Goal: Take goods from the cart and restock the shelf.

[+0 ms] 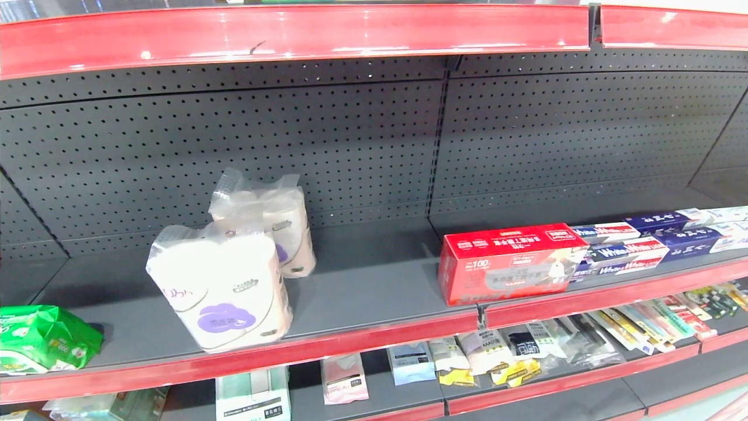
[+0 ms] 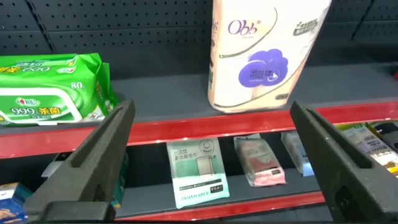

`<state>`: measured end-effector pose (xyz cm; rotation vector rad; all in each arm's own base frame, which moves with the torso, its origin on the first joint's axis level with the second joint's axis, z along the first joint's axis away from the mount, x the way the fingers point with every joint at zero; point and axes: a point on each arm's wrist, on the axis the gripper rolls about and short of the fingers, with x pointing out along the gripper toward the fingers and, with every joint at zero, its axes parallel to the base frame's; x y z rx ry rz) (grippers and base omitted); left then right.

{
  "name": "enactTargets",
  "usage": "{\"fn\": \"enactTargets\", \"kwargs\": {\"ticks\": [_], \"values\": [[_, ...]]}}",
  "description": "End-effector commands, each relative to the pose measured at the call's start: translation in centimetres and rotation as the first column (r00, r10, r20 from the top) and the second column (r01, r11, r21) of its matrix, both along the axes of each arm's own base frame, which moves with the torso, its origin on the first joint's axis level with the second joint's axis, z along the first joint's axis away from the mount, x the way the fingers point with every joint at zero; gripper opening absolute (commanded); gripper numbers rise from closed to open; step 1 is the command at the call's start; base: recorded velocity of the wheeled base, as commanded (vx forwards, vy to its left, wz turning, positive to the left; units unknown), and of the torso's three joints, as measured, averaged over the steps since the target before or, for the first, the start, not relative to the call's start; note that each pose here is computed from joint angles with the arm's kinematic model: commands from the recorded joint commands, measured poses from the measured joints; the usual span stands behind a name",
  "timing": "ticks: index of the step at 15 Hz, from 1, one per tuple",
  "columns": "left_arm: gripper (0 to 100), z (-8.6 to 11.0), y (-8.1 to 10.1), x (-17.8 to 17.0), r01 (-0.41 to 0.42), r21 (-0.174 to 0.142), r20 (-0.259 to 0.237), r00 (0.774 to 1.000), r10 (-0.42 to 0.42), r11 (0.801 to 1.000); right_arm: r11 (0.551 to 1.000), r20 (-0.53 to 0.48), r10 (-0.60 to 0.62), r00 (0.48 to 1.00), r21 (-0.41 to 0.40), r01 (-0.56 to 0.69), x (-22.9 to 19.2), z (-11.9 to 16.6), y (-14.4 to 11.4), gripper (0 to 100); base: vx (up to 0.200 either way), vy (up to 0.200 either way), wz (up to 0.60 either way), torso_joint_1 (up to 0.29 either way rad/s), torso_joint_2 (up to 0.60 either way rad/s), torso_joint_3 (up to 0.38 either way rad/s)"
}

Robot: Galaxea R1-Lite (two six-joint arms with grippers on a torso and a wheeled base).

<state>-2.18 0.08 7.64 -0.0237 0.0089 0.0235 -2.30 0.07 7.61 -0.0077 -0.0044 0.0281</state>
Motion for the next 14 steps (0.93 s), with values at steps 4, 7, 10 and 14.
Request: {"fn": "enactTargets", "kwargs": {"ticks": [4,7,10,14], "values": [[100,0.11,0.01,0.39,0.010,0.000,-0.051,0.999,-0.010,1.000,1.000,-0.001,0.000,1.000,0.000,0.000,0.01,0.00,0.00,100,0.000,0.000,0.00,0.000,0.00,0.000],[100,0.14,0.04,0.42,0.027,0.001,-0.054,0.998,-0.026,1.000,1.000,-0.001,0.000,1.000,0.000,0.000,0.01,0.00,0.00,100,0.000,0.000,0.00,0.000,0.00,0.000],[100,0.10,0.02,0.45,0.046,0.020,-0.057,0.997,-0.045,0.999,1.000,-0.001,0.000,1.000,0.000,0.000,0.01,0.00,0.00,100,0.000,0.000,0.00,0.000,0.00,0.000],[100,0.10,0.01,0.44,0.049,0.022,-0.057,0.997,-0.048,0.999,1.000,-0.001,0.000,1.000,0.000,0.000,0.01,0.00,0.00,100,0.000,0.000,0.00,0.000,0.00,0.000]]}}
